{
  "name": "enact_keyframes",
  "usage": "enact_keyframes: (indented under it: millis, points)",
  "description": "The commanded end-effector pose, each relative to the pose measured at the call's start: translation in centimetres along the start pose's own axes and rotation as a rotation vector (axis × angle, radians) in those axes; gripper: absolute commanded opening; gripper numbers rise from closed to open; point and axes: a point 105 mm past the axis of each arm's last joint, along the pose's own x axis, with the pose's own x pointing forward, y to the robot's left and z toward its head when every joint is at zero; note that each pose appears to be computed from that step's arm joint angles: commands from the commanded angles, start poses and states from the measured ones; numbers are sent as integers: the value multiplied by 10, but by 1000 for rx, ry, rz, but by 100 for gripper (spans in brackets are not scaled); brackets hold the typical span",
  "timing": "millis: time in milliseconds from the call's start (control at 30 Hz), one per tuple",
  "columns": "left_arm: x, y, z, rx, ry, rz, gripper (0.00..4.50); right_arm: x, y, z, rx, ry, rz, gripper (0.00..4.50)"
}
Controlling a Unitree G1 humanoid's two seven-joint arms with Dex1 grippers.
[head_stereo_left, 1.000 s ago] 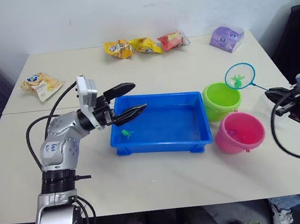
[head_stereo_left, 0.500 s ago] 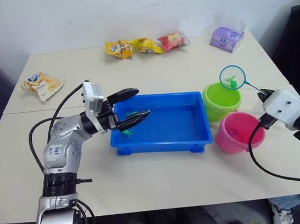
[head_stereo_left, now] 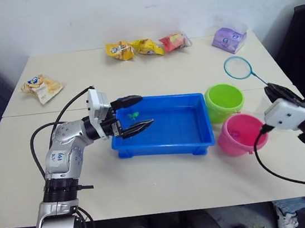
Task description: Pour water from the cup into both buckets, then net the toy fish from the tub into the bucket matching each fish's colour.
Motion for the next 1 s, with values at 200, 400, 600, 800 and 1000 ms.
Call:
enact_keyframes:
  millis: [200, 400, 600, 800, 1000]
  points:
    - [-70, 23, 6, 35, 90, 120, 444, 15, 76, 59, 476, -18, 608, 0]
    - [-109, 31, -3, 28, 178, 233, 444, 26, 132, 58, 588, 193, 788, 0]
    - [-123, 31, -3, 28, 213, 249, 444, 46, 146, 44, 555, 338, 765, 0]
    - [-115, 28, -1, 42, 242, 201, 444, 68, 167, 46, 537, 407, 761, 0]
    - [-109, 28, 0, 53, 260, 169, 444, 78, 187, 63, 582, 396, 823, 0]
